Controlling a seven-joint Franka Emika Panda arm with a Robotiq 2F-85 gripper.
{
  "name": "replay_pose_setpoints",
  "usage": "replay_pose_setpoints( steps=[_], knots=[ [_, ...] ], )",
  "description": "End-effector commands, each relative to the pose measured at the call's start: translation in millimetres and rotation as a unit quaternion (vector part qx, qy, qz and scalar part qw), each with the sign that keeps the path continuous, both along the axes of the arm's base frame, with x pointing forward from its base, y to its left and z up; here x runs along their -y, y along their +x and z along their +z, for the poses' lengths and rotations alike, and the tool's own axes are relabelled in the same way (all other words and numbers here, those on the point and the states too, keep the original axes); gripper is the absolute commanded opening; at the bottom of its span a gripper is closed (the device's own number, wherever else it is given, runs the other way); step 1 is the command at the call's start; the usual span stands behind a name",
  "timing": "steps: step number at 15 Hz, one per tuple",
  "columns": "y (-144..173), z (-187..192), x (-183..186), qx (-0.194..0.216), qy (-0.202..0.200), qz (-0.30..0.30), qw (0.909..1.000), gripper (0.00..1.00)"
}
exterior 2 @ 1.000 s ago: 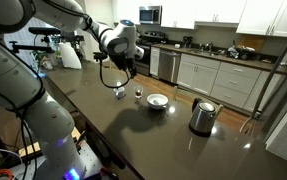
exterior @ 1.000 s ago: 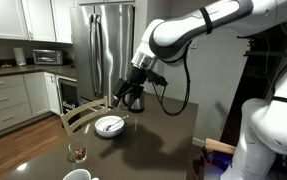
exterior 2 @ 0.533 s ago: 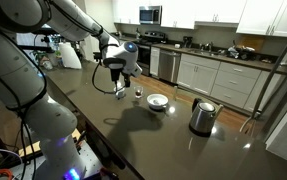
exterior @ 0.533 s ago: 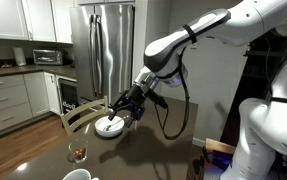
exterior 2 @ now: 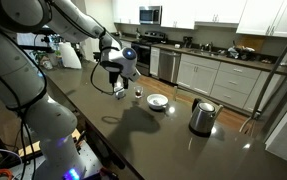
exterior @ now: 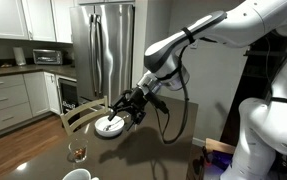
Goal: Pour the contents of the glass cup into the bowl
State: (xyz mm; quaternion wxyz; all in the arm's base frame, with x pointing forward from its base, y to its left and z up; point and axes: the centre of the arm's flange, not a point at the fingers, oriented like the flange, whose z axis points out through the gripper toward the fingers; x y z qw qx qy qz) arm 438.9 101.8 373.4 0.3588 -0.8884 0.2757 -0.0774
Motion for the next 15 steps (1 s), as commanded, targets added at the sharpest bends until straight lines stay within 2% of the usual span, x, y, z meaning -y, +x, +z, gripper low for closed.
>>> replay_pose_setpoints(
  steps=[1,5,9,11,15],
  knots=[
    [20.3,-15.3,4.4,-0.012,0.040,-0.079,0.9960,1.00],
    [35.3,-34.7,3.3,-0.040,0.124,-0.147,0.9805,1.00],
    [38.8,-67.1,-15.6,-0.069,0.205,-0.206,0.9544,1.00],
    [32.4,-88.6,-19.9,-0.075,0.249,-0.238,0.9358,1.00],
    [14.1,-133.3,-17.9,-0.077,0.347,-0.301,0.8846,1.00]
  ],
)
